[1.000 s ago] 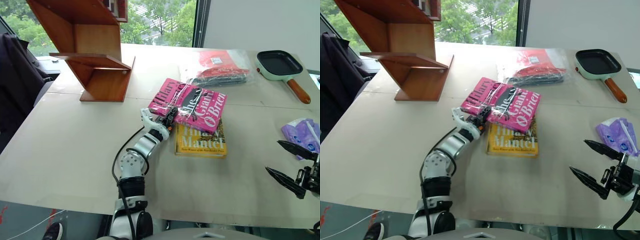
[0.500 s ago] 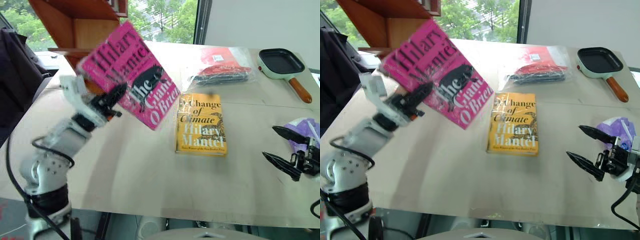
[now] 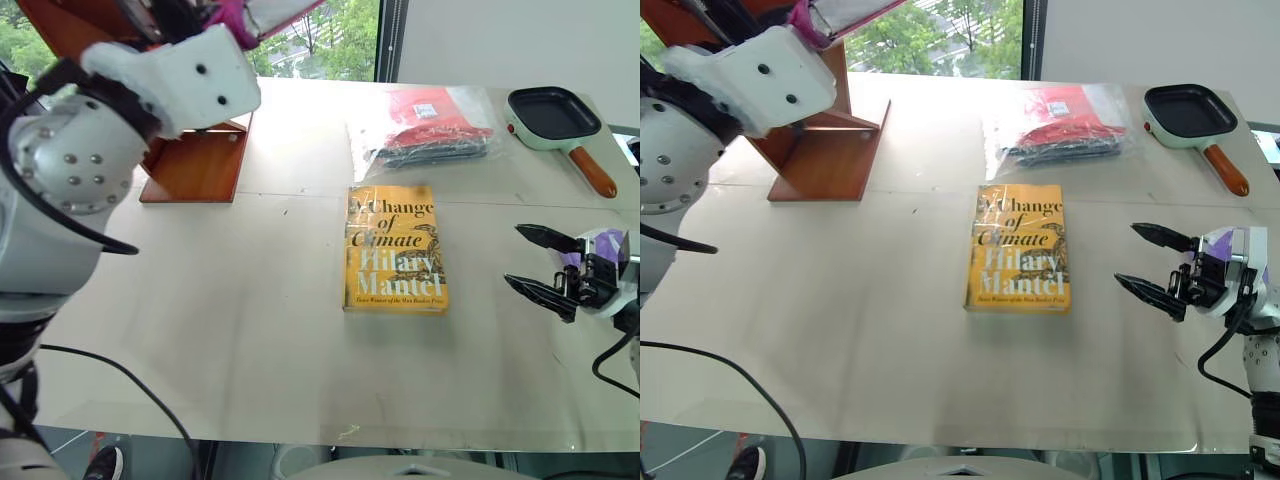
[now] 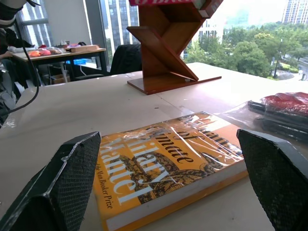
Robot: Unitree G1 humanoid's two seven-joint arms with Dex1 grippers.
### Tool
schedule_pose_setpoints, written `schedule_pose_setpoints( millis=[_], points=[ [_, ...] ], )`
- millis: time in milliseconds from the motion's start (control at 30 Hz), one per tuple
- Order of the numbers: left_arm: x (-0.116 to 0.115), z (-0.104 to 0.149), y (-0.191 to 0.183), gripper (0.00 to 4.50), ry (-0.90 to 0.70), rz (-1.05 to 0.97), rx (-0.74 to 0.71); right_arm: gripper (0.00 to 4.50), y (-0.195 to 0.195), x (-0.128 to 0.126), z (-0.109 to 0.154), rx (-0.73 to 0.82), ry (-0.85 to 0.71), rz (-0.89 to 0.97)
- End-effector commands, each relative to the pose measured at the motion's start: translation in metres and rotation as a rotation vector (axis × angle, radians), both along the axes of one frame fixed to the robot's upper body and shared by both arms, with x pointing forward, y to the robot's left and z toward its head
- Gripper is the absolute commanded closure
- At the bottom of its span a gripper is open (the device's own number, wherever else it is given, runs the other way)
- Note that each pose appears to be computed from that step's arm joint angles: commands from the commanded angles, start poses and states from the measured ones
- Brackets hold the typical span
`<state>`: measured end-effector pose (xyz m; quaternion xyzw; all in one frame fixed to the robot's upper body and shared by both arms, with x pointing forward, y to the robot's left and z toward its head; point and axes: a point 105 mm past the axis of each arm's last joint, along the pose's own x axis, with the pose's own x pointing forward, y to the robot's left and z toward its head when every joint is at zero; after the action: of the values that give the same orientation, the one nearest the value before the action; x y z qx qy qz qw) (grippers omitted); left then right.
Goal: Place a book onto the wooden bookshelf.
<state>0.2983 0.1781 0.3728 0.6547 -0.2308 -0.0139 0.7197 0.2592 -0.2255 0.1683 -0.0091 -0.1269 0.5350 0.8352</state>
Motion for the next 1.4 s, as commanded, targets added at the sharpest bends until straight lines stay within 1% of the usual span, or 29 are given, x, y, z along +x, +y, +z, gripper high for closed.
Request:
schedule_pose_setpoints(
  millis=[33, 100, 133, 233, 333, 400, 600, 733, 1033, 1133, 1233, 1400],
  points=[
    [-0.016, 0.012, 0.001, 4.32, -0.1, 0.033, 0.089, 0.0, -0.001, 0.002, 0.003, 0.005, -0.026, 0.012],
    [-0.016, 0.013, 0.002, 4.32, -0.101, 0.074, 0.126, 0.0, 0.002, 0.003, 0.0, 0.001, -0.026, 0.023],
    [-0.013, 0.01, 0.008, 4.32, -0.071, 0.113, 0.132, 0.0, 0.003, 0.004, 0.0, 0.006, -0.029, 0.025],
    [-0.003, -0.004, 0.034, 4.32, 0.055, 0.225, 0.108, 0.0, 0.006, 0.007, 0.002, 0.016, -0.042, 0.029],
    [0.009, -0.018, 0.057, 4.32, 0.178, 0.306, 0.143, 0.0, 0.009, 0.012, 0.007, 0.046, -0.07, 0.029],
    [0.017, -0.022, 0.062, 4.32, 0.229, 0.308, 0.162, 0.0, 0.011, 0.014, 0.014, 0.067, -0.091, 0.027],
    [0.049, -0.032, 0.084, 4.32, 0.352, 0.374, 0.291, 0.0, 0.013, 0.018, 0.043, 0.177, -0.139, 0.02],
    [0.061, -0.04, 0.09, 4.32, 0.428, 0.399, 0.328, 0.0, 0.013, 0.018, 0.052, 0.208, -0.151, 0.016],
    [0.077, -0.036, 0.086, 4.32, 0.502, 0.43, 0.371, 0.0, 0.026, 0.015, 0.066, 0.29, -0.128, 0.048],
    [0.08, -0.04, 0.085, 4.32, 0.561, 0.453, 0.411, 0.0, 0.03, 0.016, 0.076, 0.33, -0.131, 0.058],
    [0.081, -0.041, 0.087, 4.32, 0.585, 0.472, 0.396, 0.0, 0.031, 0.018, 0.082, 0.355, -0.133, 0.048],
    [0.08, -0.039, 0.094, 4.32, 0.599, 0.515, 0.365, 0.0, 0.035, 0.018, 0.08, 0.334, -0.121, 0.049]
  ],
)
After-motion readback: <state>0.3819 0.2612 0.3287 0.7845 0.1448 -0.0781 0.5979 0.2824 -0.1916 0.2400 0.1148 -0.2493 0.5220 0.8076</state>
